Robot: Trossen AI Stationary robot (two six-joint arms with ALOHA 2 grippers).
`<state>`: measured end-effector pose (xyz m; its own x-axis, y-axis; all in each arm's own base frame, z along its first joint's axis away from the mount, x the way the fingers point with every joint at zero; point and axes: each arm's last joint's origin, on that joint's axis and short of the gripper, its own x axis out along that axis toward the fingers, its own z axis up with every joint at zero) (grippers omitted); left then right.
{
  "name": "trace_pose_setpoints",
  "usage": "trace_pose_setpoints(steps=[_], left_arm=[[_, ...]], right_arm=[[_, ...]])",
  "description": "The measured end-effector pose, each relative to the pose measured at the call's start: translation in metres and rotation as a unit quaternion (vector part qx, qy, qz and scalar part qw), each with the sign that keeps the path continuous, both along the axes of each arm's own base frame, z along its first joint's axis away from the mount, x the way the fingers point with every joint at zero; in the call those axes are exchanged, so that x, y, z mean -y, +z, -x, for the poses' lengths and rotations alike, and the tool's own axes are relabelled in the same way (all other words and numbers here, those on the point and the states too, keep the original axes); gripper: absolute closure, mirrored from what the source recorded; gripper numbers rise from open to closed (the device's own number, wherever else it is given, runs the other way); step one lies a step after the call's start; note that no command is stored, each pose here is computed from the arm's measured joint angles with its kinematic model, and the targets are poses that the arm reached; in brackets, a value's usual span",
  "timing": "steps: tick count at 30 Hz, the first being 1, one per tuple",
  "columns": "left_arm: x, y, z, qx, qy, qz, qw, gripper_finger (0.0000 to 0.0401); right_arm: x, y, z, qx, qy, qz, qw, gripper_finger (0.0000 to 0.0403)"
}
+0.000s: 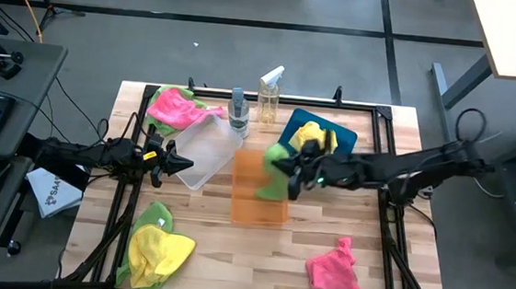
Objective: Sort microfiber towel by color & place in baskets
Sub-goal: Put the top right green microfiber towel into the orange bin
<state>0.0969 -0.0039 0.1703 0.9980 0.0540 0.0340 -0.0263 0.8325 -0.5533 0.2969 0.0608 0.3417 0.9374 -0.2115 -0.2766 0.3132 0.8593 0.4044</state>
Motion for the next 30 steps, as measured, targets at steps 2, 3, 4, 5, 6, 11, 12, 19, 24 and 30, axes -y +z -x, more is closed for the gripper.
trace_pose_setpoints(steps=[2, 3, 4, 5, 6, 11, 12, 19, 24, 30], left_arm=[[0.0, 0.0, 0.0, 0.0, 0.0, -0.001, 1.0, 0.04], [0.0, 0.0, 0.0, 0.0, 0.0, 0.0, 1.0, 0.04], [0.0, 0.0, 0.0, 0.0, 0.0, 0.0, 1.0, 0.04], [0.0, 0.0, 0.0, 0.0, 0.0, -0.001, 1.0, 0.04], [0.0, 0.0, 0.0, 0.0, 0.0, -0.001, 1.0, 0.04], [0.0, 0.0, 0.0, 0.0, 0.0, 0.0, 1.0, 0.04], [0.0, 0.0, 0.0, 0.0, 0.0, 0.0, 1.0, 0.04], [0.0, 0.0, 0.0, 0.0, 0.0, 0.0, 1.0, 0.04], [0.0, 0.0, 0.0, 0.0, 0.0, 0.0, 1.0, 0.04], [0.0, 0.0, 0.0, 0.0, 0.0, -0.001, 1.0, 0.04]], right_arm=[[-0.006, -0.013, -0.014, -0.007, 0.011, -0.004, 1.0, 0.0403], [-0.009, -0.02, -0.019, -0.015, 0.014, -0.003, 1.0, 0.0403], [-0.011, -0.028, -0.025, -0.026, 0.014, -0.005, 1.0, 0.0403], [-0.013, -0.036, -0.03, -0.037, 0.012, -0.011, 0.999, 0.0403], [-0.014, -0.044, -0.034, -0.048, 0.01, -0.016, 0.999, 0.0403], [-0.016, -0.083, -0.054, -0.107, -0.004, -0.023, 0.994, 0.0403], [-0.016, -0.09, -0.056, -0.121, -0.003, -0.024, 0.992, 0.0403], [-0.007, -0.131, -0.07, -0.199, 0.021, -0.084, 0.976, 0.0389], [0.013, -0.136, -0.071, -0.231, 0.046, -0.124, 0.964, 0.0317], [0.031, -0.12, -0.065, -0.231, 0.131, -0.163, 0.95, 0.0195]])
